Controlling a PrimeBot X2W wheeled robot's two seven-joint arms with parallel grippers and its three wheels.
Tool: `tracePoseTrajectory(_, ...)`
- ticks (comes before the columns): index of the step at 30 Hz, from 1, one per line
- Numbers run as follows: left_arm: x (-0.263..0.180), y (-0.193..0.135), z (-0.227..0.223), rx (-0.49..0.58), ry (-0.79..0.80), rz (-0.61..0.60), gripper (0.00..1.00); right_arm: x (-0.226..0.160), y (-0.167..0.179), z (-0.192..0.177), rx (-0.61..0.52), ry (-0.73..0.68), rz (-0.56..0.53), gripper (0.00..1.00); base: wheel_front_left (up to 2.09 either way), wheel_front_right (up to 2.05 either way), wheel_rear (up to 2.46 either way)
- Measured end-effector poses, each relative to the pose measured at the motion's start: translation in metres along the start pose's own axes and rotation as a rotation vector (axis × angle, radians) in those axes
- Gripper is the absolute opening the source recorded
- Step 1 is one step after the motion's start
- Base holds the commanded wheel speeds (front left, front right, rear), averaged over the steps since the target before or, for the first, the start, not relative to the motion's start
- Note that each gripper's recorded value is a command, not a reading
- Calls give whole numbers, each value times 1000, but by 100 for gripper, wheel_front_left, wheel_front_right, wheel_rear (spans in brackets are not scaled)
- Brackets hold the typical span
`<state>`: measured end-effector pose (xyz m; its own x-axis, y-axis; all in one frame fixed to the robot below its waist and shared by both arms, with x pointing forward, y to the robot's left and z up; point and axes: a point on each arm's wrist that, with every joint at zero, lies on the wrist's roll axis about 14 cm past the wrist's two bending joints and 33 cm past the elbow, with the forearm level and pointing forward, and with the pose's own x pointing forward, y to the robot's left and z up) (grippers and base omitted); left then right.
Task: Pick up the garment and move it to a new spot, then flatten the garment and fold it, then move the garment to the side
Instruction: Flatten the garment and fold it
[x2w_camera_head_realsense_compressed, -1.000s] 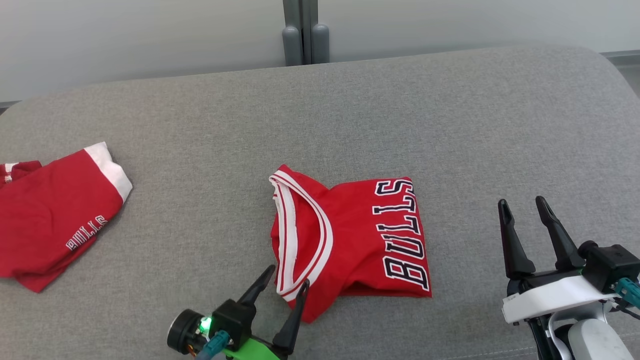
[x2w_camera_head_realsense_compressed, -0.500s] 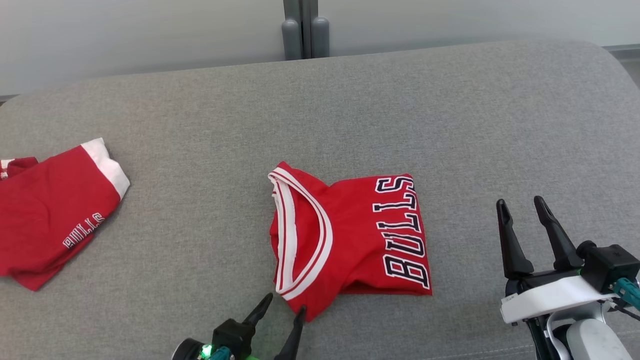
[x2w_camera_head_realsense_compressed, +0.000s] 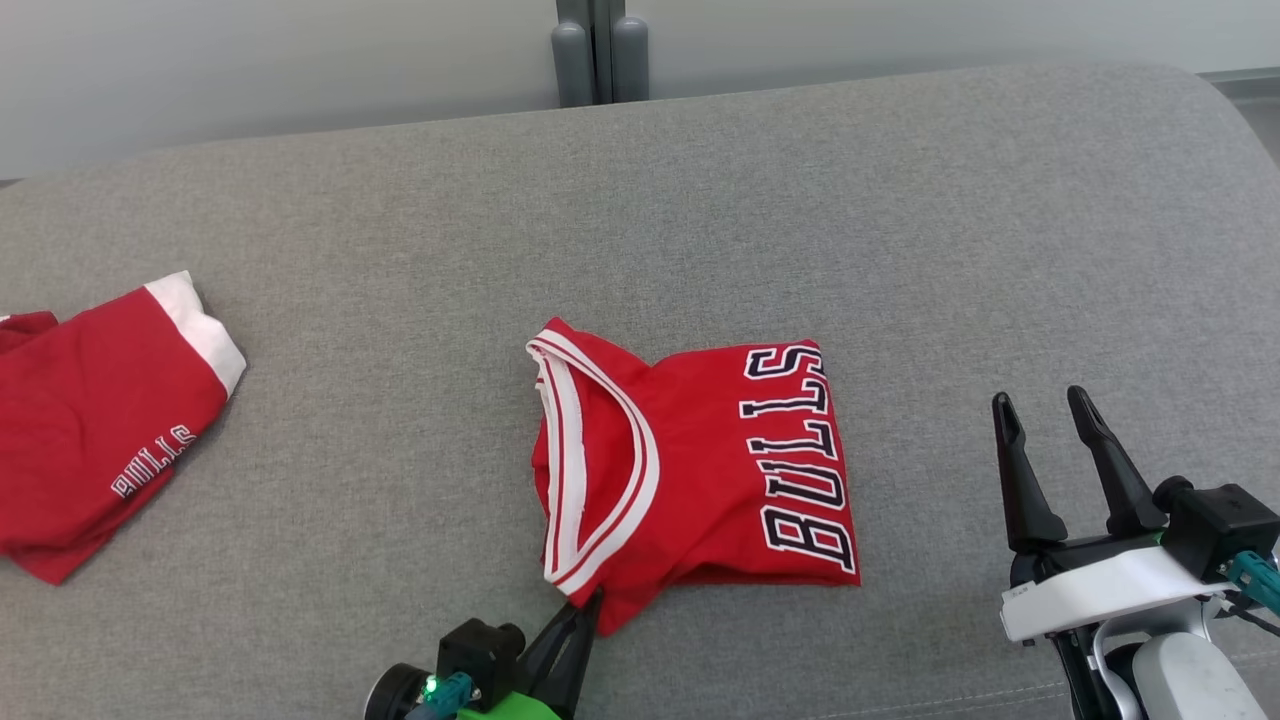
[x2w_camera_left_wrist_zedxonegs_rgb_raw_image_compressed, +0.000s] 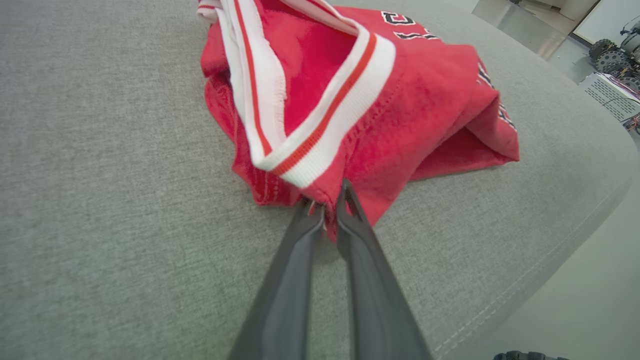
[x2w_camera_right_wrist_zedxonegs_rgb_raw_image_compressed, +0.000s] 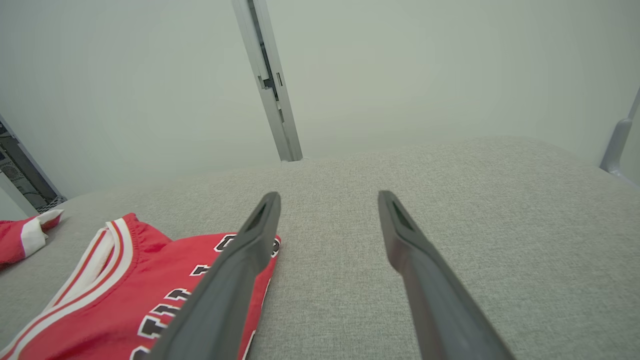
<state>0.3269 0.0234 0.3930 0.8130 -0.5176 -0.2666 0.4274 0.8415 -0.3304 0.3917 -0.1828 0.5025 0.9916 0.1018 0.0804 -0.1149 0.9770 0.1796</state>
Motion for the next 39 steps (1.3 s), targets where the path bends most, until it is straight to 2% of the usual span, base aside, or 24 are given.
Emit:
tracePoseTrajectory(9, -4, 16, 27, 25, -82, 36, 0, 0, 1, 2, 4, -8, 1, 100, 0, 0, 0)
tracePoseTrajectory(20, -15, 20, 11, -1, -43, 65, 0, -1, 1, -1, 5, 4, 0, 100, 0, 0, 0)
tracePoseTrajectory(22, -15, 14, 6, -8, -30, 51, 42, -2, 0, -1, 5, 3, -2, 100, 0, 0, 0)
tracePoseTrajectory(23, -15, 11, 4, -11, -26, 44, 82, -2, 0, 0, 7, 2, -3, 100, 0, 0, 0)
tracePoseTrajectory(24, -14, 9, 4, -12, -26, 40, 100, -2, 0, 0, 6, 1, -4, 100, 0, 0, 0)
tracePoseTrajectory(31, -15, 21, 45, -2, -161, 100, 100, -5, 0, 6, 2, -14, -1, 100, 0, 0, 0)
tracePoseTrajectory(39, -39, 52, 101, 40, -347, 225, 100, -8, 7, 19, -9, -53, 15, 100, 0, 0, 0)
